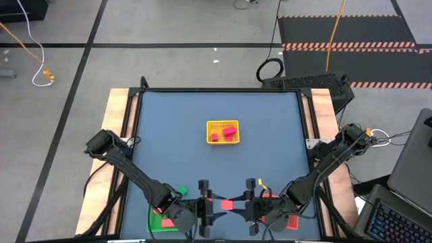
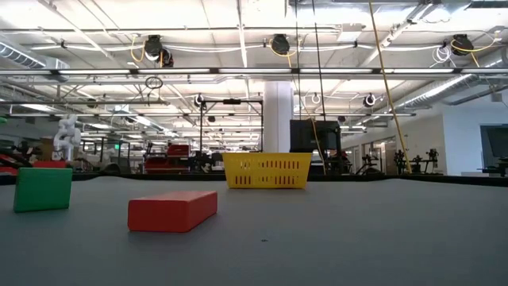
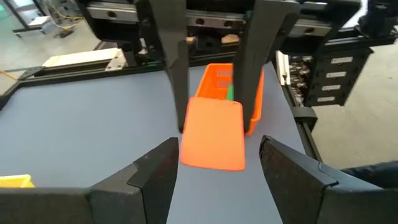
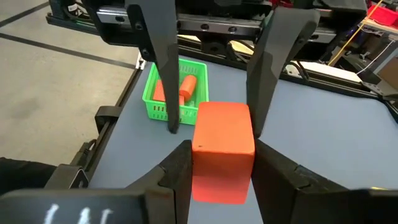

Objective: Sort & place blocks by color
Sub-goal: Put the orange block into the green bin

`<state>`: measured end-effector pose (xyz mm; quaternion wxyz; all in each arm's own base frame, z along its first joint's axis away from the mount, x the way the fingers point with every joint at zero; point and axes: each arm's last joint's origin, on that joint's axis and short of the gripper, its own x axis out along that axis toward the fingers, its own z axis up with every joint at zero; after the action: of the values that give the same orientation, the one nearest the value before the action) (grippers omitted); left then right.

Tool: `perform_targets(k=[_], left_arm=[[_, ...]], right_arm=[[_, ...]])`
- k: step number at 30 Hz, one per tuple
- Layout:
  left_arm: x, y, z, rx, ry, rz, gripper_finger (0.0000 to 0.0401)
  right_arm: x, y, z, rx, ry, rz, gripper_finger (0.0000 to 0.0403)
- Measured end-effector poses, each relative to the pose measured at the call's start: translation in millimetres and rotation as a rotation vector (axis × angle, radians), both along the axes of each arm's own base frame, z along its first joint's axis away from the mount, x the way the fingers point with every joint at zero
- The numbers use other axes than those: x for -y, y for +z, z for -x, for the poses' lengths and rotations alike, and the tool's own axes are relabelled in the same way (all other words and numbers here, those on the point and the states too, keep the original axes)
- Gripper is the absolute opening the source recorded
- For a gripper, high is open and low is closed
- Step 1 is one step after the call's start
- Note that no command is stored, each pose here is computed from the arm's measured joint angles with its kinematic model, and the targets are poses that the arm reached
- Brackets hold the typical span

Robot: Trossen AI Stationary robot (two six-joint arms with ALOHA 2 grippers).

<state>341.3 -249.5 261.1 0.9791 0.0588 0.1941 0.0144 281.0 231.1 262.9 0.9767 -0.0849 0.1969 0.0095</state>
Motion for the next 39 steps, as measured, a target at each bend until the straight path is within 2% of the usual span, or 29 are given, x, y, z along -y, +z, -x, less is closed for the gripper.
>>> perform_targets(k=[11,14,16,20,23,25,33,39], left_arm=[[-1.6,0.8,-0.2,0.023,0.059,-0.012,0.0225],[-1.2,-0.7,-0.9,0.024,0.065,-0.008,0.0211],[-0.3,-3.4,-1.3,0.019,0.067,-0.015,0.0183],[1.2,-9.0,-3.0,0.011,0.072,-0.007,0.0108],[2.0,-11.3,-2.6,-0.002,0.056,-0.02,0.0036],[1.0,-11.1,-3.6,0.001,0.06,-0.024,0.0008],[1.0,-10.4,-4.0,0.008,0.061,-0.019,0.0006],[2.2,-10.8,-4.0,-0.006,0.023,-0.001,0.0055]], right_arm=[[0.0,0.2,-0.2,0.002,-0.001,-0.004,0.012],[-0.1,0.5,-0.3,0.004,-0.001,-0.006,0.012],[0.0,0.5,-0.4,0.005,-0.001,-0.007,0.012],[0.3,0.0,0.0,0.002,-0.005,0.008,0.012],[0.0,0.6,-0.3,0.005,-0.004,-0.01,0.012],[-0.3,1.4,-0.4,0.008,-0.001,-0.023,0.012],[-0.3,1.0,-0.1,0.005,-0.001,-0.025,0.012],[-0.4,0.8,0.1,0.001,0.003,-0.02,0.012]])
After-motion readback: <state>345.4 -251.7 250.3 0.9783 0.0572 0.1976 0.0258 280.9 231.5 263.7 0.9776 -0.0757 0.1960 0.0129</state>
